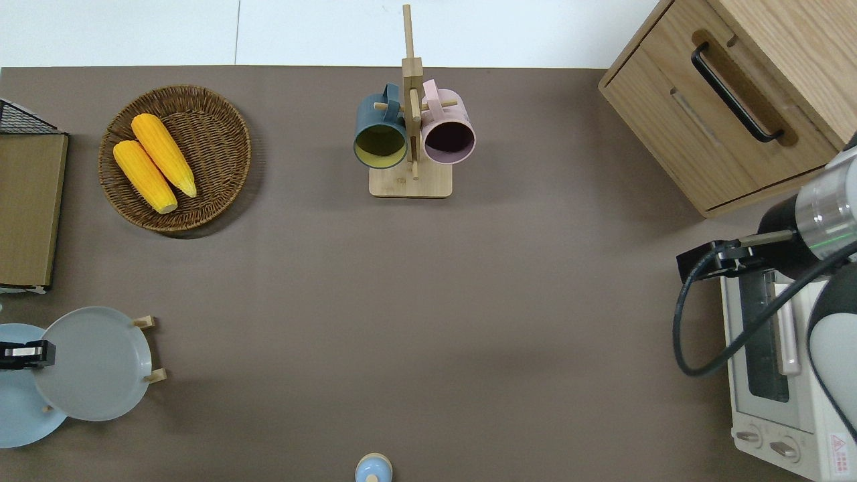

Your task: Pick gray plate from low plate rack and place it on table with left arm

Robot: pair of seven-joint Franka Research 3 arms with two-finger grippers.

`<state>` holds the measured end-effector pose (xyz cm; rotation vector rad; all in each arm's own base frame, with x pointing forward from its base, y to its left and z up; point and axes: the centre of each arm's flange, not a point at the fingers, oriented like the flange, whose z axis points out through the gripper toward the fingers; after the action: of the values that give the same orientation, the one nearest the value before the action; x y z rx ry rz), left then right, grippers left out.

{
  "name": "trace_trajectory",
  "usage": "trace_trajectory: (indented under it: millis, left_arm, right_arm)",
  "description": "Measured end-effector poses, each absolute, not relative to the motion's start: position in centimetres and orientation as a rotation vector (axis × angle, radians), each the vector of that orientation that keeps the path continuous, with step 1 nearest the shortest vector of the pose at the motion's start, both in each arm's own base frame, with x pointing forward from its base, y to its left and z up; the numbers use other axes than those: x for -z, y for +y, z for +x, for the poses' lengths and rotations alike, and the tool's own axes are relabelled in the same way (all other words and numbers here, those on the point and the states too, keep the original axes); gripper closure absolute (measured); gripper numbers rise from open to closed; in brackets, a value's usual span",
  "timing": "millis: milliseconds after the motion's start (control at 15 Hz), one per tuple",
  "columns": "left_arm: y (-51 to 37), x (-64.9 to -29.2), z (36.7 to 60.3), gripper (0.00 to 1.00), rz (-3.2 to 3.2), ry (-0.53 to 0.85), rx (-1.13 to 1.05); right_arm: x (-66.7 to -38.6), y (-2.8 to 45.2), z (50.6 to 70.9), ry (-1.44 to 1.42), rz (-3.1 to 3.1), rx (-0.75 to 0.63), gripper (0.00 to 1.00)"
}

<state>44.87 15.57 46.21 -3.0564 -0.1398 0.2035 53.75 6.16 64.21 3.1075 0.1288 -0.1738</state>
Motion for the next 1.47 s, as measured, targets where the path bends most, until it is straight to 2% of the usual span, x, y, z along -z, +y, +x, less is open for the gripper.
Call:
trace_trajectory:
  millis: [600, 1133, 1467]
  left_arm:
    - [15.9, -48.3, 44.8, 0.90, -3.051, -0.148, -0.179]
    - [15.6, -53.8, 45.3, 0.90, -3.045, -0.147, -0.160]
    - [14.0, -58.4, 45.2, 0.90, -3.032, -0.163, -0.167]
  right_arm:
    - [-64.2, 6.2, 53.7, 0.129, 3.108, 0.174, 0.01]
    - [-64.2, 6.2, 53.7, 0.129, 3.108, 0.174, 0.01]
    - [-64.2, 6.2, 53.7, 0.129, 3.108, 0.174, 0.01]
